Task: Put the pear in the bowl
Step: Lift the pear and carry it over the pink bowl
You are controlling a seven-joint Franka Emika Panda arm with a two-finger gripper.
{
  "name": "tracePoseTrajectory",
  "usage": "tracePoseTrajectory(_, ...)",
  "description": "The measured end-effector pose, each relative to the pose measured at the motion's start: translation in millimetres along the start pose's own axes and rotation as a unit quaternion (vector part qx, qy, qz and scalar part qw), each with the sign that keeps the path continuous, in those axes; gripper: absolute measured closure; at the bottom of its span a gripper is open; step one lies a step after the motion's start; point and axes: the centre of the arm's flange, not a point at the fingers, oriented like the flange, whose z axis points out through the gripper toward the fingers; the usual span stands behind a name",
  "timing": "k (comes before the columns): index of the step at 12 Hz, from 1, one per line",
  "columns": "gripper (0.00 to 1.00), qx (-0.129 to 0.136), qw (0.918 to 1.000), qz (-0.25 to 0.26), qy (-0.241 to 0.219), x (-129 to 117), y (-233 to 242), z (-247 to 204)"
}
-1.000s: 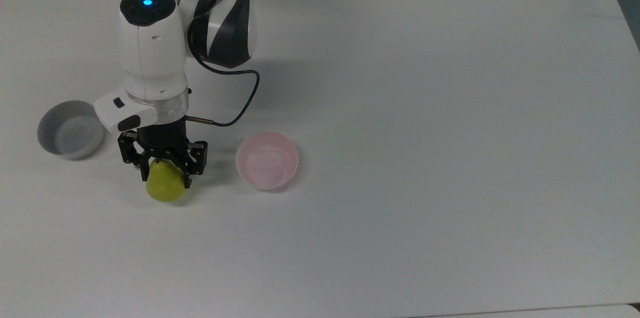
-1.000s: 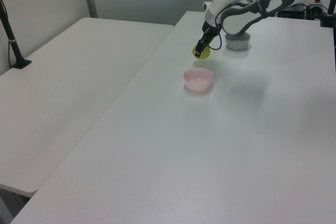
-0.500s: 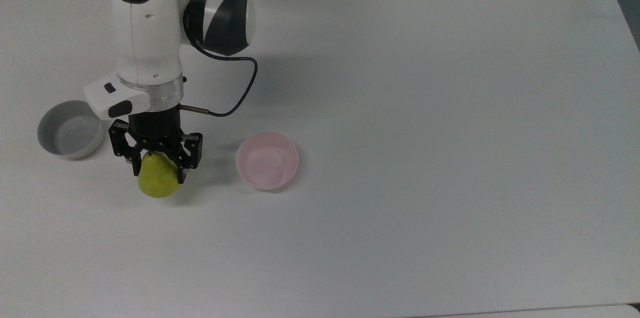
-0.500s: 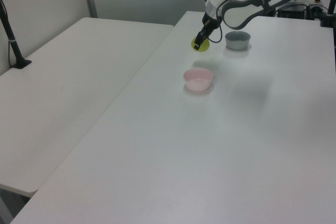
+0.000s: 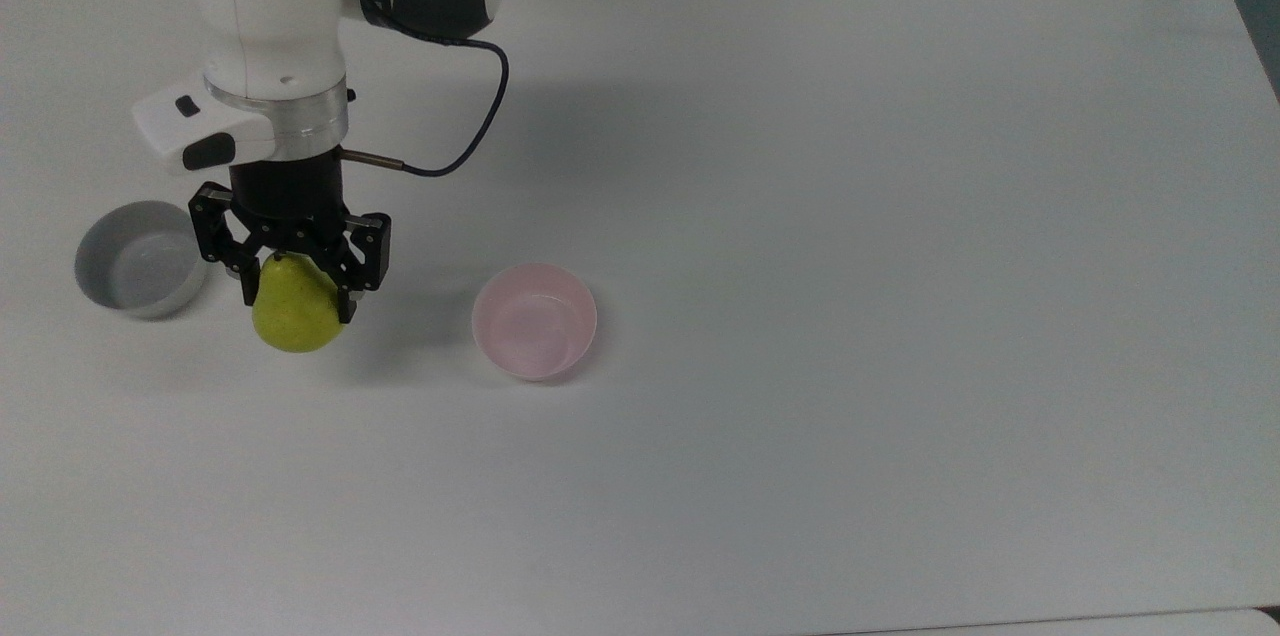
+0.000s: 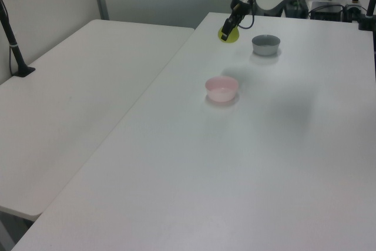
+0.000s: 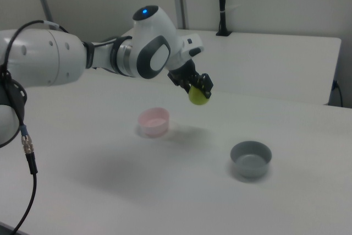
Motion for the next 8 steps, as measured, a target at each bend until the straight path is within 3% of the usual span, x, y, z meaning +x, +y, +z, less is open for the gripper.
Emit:
tracePoseTrajectory(4,0.23,0.002,0.9999,-0.008,-0.007,6,-8,-46)
tracePoseTrajectory(8,0.23,0.02,0.9987,-0.046,-0.013,4,-68,-49)
